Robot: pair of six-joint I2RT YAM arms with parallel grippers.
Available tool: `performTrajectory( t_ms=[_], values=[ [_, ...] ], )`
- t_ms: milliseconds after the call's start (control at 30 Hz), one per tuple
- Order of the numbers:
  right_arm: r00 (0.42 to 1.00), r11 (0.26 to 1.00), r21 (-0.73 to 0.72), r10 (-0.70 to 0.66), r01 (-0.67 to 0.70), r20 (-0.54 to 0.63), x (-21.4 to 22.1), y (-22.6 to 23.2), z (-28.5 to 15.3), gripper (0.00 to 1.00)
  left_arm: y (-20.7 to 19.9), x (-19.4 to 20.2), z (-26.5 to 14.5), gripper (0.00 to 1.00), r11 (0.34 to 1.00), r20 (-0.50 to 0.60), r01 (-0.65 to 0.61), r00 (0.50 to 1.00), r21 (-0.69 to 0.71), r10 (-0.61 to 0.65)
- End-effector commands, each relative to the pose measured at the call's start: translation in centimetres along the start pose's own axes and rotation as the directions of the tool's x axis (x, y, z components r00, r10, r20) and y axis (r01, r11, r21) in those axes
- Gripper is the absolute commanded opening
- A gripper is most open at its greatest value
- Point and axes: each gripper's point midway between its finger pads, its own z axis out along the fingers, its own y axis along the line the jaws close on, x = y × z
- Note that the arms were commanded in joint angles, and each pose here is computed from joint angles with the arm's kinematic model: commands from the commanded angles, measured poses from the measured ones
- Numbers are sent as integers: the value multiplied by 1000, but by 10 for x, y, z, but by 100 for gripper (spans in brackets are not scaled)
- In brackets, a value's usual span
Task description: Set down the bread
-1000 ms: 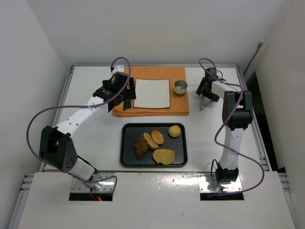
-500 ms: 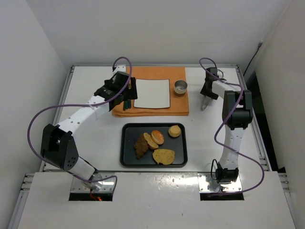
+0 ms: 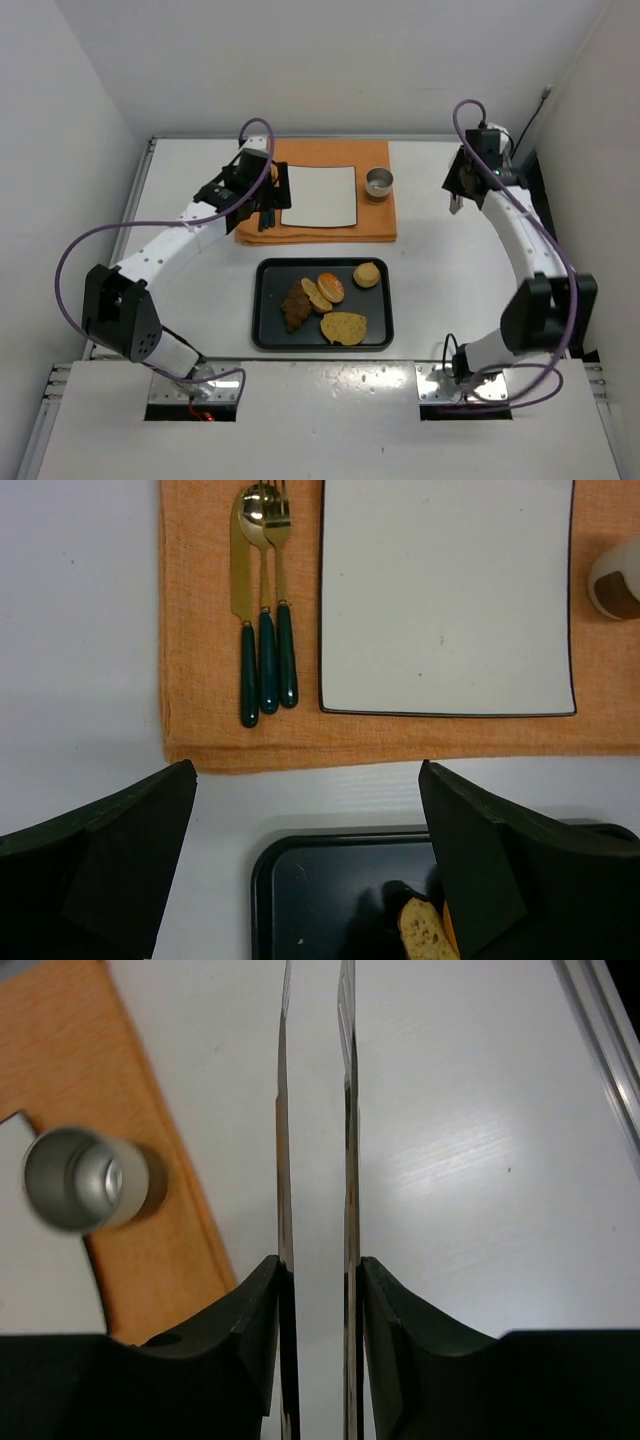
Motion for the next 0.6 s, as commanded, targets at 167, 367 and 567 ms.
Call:
performTrajectory(
  t_ms=[167, 367, 567],
  values=[
    [992, 966, -258, -67, 37, -110, 63, 8, -123, 41, -1, -43, -29, 100, 993, 117, 110, 986, 50, -115],
    [969, 904, -428, -123, 19, -217, 125, 18, -173, 44, 5, -38, -35, 100, 991, 92, 127, 987, 43, -131],
    [929, 856, -517, -171, -25, -328, 181, 29, -193, 44, 7, -43, -41, 100, 990, 112, 133, 984, 43, -137]
  ],
)
